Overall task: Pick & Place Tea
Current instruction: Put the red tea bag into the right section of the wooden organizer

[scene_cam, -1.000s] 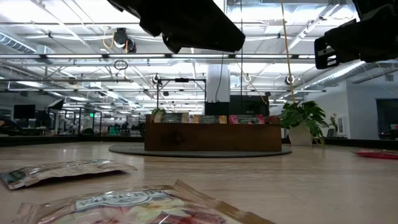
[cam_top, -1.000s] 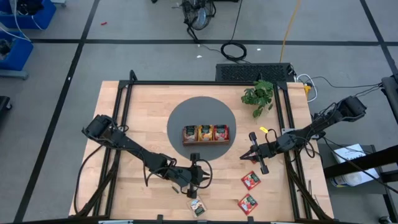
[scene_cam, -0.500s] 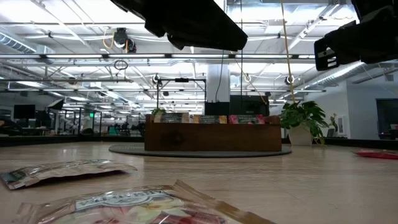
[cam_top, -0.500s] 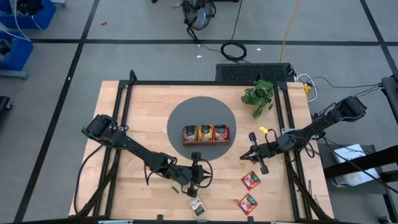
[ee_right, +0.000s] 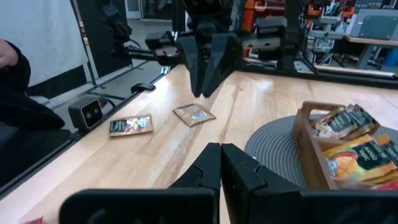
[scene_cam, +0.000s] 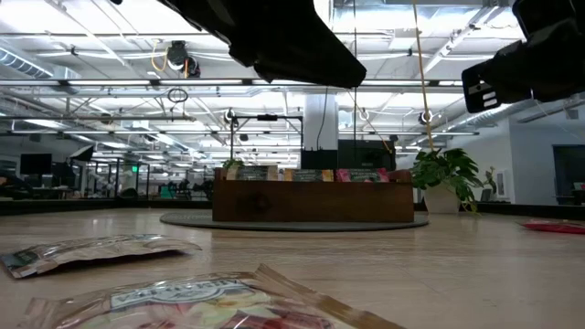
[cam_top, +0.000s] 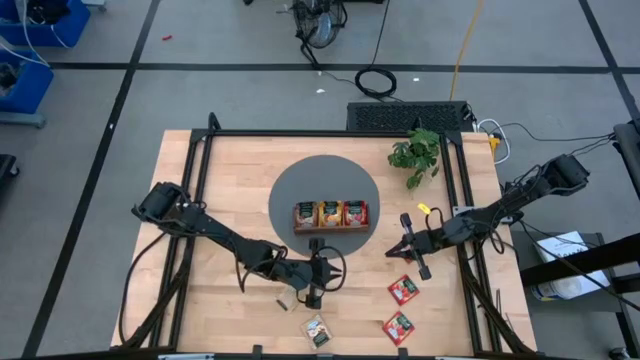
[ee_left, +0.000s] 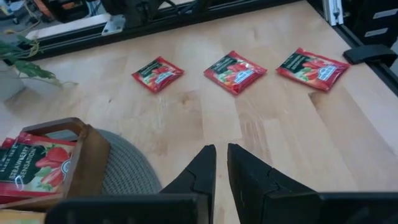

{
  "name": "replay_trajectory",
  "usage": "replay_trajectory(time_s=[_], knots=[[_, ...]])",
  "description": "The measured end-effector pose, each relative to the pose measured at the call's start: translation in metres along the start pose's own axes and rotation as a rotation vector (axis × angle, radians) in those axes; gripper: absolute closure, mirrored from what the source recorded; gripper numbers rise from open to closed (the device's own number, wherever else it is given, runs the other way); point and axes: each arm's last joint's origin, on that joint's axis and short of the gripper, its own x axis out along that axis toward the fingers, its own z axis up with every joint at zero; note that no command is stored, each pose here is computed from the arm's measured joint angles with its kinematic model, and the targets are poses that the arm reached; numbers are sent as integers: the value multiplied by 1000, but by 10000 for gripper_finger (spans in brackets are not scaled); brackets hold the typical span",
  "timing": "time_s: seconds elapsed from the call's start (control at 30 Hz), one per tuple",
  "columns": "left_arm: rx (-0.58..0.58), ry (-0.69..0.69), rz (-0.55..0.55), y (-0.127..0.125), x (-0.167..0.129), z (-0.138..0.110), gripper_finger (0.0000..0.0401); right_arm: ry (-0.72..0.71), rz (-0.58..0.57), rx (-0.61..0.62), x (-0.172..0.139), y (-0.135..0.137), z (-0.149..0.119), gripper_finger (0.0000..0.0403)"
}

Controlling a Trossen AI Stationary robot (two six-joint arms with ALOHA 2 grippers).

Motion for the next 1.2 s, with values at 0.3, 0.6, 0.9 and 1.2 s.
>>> replay_trajectory(time_s=[0.3, 0.6, 0.9, 1.2], knots=[[-24, 1, -6, -1, 0, 0, 352, 40, 1, 45, 0, 0, -4, 403], [6, 50, -50, -3, -1, -5, 352, 132, -60, 69, -1, -3, -13, 403], [-2, 46, -67, -5, -1, -5, 352, 120, -33, 45, -1, -2, -12, 403], [13, 44, -71, -7, -2, -5, 352, 103, 119, 73, -1, 2, -10, 403]])
